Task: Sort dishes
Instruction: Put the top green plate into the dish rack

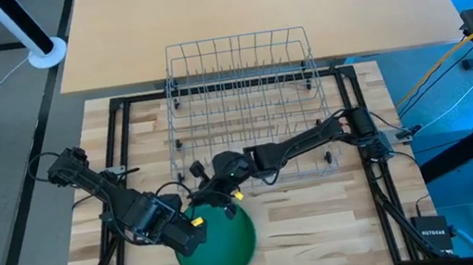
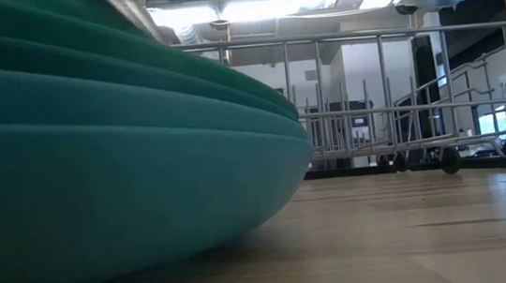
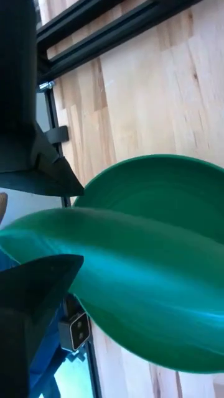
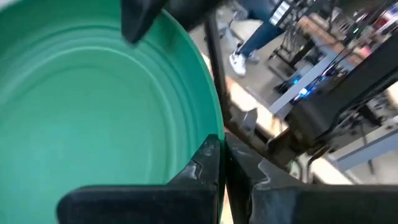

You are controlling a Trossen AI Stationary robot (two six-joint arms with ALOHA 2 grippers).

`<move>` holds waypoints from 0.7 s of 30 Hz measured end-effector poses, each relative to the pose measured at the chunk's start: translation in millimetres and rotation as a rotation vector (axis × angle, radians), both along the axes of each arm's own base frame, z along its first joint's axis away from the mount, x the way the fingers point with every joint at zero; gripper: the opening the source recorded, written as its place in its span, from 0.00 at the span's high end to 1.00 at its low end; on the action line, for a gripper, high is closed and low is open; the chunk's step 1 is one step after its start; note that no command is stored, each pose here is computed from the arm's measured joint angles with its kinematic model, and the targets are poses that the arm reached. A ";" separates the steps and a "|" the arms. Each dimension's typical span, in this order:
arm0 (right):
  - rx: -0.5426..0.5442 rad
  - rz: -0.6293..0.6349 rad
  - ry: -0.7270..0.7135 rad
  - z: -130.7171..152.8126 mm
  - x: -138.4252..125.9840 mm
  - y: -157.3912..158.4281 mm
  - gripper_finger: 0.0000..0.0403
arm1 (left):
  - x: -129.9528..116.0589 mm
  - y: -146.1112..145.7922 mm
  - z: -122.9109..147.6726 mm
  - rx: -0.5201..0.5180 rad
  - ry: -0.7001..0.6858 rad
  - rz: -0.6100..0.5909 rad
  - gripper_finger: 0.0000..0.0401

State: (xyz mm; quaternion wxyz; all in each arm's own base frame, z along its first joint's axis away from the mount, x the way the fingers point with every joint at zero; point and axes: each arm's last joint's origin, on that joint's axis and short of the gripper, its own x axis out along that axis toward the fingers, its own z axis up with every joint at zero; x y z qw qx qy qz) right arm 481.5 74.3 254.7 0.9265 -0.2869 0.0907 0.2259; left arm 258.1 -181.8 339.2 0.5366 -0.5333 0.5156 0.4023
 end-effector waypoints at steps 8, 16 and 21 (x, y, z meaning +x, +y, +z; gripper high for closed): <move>-0.047 -0.023 -0.075 25.1 -8.2 -2.7 0.98 | -0.8 0.5 -0.2 0.002 0.012 0.019 0.73; -0.043 -0.024 -0.076 26.2 -8.5 -3.1 0.93 | -0.3 0.2 -0.7 0.003 0.009 0.015 0.94; -0.033 0.008 -0.078 26.6 -8.7 -2.6 0.90 | -0.3 0.0 -0.7 0.000 0.010 0.016 0.94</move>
